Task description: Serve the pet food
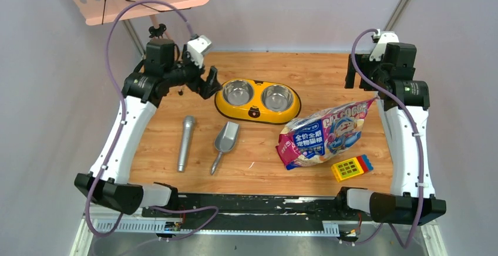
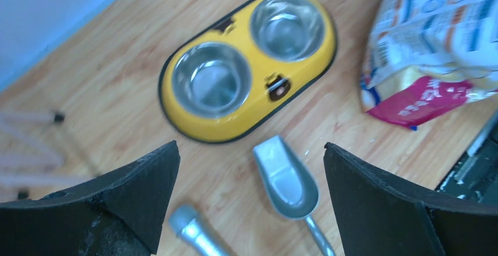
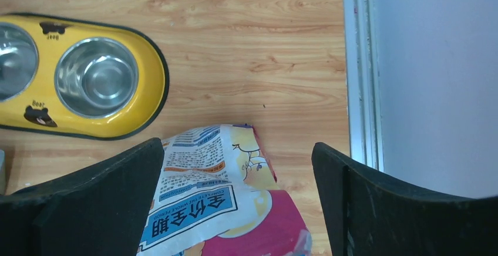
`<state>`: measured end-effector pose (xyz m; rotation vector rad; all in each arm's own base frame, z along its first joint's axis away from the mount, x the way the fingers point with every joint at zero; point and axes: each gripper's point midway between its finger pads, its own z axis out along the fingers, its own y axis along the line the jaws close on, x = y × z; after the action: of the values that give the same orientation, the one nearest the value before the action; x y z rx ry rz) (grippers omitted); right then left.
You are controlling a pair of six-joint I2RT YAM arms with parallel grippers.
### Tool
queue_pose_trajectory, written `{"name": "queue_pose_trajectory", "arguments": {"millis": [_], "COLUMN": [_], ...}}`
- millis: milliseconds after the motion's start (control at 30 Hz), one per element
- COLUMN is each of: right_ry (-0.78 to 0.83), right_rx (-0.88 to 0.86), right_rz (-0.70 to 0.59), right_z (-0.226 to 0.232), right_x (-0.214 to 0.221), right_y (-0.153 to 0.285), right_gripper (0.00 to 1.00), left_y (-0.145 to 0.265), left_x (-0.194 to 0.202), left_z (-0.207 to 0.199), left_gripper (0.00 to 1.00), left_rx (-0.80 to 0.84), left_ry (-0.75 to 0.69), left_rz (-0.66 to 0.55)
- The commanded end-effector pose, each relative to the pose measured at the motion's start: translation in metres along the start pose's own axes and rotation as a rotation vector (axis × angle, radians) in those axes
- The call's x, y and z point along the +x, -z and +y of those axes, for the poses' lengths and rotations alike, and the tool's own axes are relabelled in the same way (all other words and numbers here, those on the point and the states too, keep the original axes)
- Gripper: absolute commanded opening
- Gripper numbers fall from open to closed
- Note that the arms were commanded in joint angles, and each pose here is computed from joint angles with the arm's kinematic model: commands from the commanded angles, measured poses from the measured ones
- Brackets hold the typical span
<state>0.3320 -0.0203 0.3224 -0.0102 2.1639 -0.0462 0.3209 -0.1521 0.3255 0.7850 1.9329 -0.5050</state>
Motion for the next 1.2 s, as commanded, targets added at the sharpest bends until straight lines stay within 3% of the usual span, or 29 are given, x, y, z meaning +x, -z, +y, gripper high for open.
{"name": "queue_pose_trajectory", "arguments": {"millis": [0, 233, 433, 833, 1033, 1167], "right_ry": [-0.075, -0.085, -0.192, -0.305, -0.285, -0.295], "right_rx": [0.084, -0.129, -0.078, -0.110, 0.003, 0.024], "right_rz": [-0.140, -0.226, -0.217, -0.015, -0.012, -0.003], "right_z": [-0.013, 0.025, 0.018, 0.030, 0.001, -0.009], "right_x": [-0.043, -0.088, -0.085, -0.018, -0.020, -0.018], "right_y": [0.039, 0.103, 0.121, 0.091, 0.072, 0.089], "right_gripper": [1.00, 1.00, 0.96, 0.90, 0.87, 0.86], "left_y": [-0.016, -0.053, -0.079, -0.110, -0.110, -0.095], "left_x": [-0.039, -0.127, -0.163, -0.130, -0.125, -0.120], "left_z": [-0.046, -0.099, -0.156, -0.258, -0.266, -0.281], "left_gripper": [1.00, 0.95, 0.91, 0.87, 0.89, 0.90], "left_rx": [0.162, 0.275, 0.463, 0.679, 0.694, 0.780], "left_ry": [-0.096, -0.157, -0.146, -0.206, -0.273, -0.179], "left_rz": [-0.021, -0.176, -0.228, -0.143, -0.143, -0.182]}}
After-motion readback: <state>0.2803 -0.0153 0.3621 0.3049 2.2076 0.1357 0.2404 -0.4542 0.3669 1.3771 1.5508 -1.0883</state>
